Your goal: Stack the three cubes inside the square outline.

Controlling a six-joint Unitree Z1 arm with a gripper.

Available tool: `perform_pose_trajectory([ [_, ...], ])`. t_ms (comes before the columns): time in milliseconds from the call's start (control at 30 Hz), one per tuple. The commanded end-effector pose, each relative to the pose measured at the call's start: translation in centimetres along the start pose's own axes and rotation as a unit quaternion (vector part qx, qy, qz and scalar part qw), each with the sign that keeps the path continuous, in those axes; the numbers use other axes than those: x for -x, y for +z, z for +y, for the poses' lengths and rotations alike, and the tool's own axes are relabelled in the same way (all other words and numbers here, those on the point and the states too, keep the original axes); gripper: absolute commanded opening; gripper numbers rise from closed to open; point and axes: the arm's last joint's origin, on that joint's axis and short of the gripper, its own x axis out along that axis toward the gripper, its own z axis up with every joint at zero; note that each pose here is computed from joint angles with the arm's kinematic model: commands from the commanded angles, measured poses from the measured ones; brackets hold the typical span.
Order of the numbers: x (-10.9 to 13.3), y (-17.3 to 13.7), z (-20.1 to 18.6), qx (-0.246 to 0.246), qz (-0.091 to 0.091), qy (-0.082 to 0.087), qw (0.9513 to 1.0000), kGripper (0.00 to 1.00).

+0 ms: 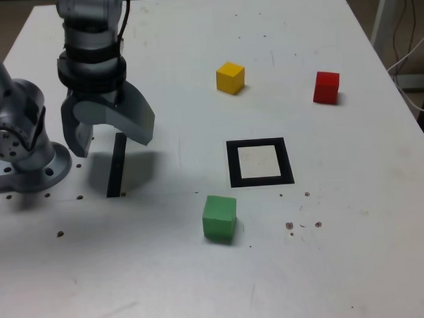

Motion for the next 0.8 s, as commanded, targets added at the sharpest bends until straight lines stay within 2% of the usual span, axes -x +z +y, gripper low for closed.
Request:
perform_pose_trajectory([
  [0,0.02,0.02,0.01,0.000,0.002,-0.001,1.0000,0.99],
  [533,0.25,0.18,0.02,0.000,-0.004,-0.001,1.0000,0.99],
  [767,0.74,0.75,0.10,-0.003,0.001,0.002,1.0000,0.99],
])
